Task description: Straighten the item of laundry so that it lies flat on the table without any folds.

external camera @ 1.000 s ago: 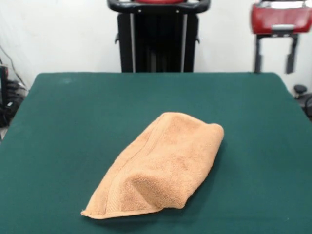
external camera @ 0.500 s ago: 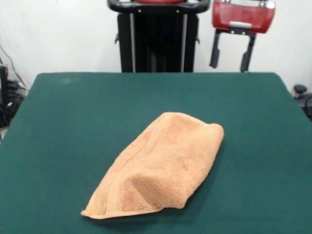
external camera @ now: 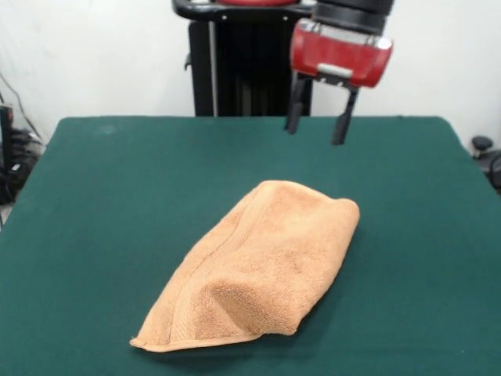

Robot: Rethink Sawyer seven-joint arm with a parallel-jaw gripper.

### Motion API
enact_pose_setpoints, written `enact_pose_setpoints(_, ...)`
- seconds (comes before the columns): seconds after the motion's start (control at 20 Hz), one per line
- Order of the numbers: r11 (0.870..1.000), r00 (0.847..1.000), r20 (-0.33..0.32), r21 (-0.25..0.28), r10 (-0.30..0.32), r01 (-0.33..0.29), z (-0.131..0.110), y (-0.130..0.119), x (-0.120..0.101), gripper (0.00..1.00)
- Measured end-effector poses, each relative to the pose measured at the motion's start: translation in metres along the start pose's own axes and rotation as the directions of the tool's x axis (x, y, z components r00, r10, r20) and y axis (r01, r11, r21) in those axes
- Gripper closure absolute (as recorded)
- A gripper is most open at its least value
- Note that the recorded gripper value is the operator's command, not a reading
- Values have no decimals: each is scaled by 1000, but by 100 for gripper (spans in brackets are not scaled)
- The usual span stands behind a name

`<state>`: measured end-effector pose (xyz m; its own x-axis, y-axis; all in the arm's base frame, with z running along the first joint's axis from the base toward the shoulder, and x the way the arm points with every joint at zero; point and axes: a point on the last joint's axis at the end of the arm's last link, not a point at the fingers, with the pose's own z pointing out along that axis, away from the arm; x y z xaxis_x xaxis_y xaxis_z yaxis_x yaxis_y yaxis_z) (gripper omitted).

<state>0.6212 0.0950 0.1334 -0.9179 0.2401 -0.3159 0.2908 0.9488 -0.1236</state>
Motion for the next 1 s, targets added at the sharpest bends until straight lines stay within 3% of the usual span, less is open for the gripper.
enact_pose_setpoints(0.3, 995, 999, -36, 97, -3, 6, 16, -25, -2, 0)
enact_pose_setpoints(0.4, 986, 998, -59, 165, -15, 25, 22, -37, -2, 0)
enact_pose_setpoints(0.5, 983, 998, -64, 181, -19, 30, 23, -39, -2, 0)
enact_pose_setpoints(0.85, 950, 994, -94, 302, -53, 79, 34, -49, -18, 0)
enact_pose_setpoints(1.0, 945, 994, -87, 317, -62, 87, 42, -49, -27, 0)
